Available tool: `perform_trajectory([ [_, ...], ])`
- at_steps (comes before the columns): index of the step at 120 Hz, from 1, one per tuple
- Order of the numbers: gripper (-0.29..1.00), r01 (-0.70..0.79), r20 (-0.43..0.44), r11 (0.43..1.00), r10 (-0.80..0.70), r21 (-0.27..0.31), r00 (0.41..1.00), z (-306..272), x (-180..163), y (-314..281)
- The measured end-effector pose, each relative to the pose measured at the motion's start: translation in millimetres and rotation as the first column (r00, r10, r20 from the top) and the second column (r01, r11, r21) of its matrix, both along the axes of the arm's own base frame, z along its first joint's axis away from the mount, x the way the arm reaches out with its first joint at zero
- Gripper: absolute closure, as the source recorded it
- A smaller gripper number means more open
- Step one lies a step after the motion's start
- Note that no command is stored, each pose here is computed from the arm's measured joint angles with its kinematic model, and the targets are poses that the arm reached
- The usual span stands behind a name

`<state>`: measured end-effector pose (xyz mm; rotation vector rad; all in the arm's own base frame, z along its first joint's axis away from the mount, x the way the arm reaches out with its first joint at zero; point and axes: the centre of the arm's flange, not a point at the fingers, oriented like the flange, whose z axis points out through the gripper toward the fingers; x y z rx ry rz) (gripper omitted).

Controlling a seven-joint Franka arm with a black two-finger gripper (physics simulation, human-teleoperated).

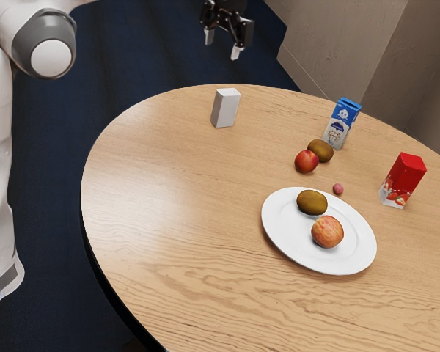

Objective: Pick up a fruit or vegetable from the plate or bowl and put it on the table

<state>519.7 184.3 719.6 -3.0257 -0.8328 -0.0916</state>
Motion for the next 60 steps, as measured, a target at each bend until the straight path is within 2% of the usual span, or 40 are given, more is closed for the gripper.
perform_trajectory([
  [30,0.02,-0.035,-0.006,0.999,0.035,-0.003,0.999,0.0,-0.7,-1.1],
  [33,0.02,-0.035,0.0,0.999,0.035,0.009,0.999,5.1,-1.0,-4.0],
  [35,0.02,-0.032,0.03,0.999,0.031,0.037,0.999,23.1,-4.6,-9.0],
  [41,0.02,0.014,0.163,0.991,-0.036,0.133,0.986,95.8,-21.9,-53.4],
  [46,0.03,0.093,0.208,0.981,-0.128,0.17,0.97,122.2,-26.7,-105.4],
  [54,0.03,0.234,0.156,0.958,-0.259,0.164,0.953,101.4,-4.2,-174.5],
  [60,0.03,0.284,0.085,0.948,-0.298,0.145,0.951,67.1,20.4,-195.0],
])
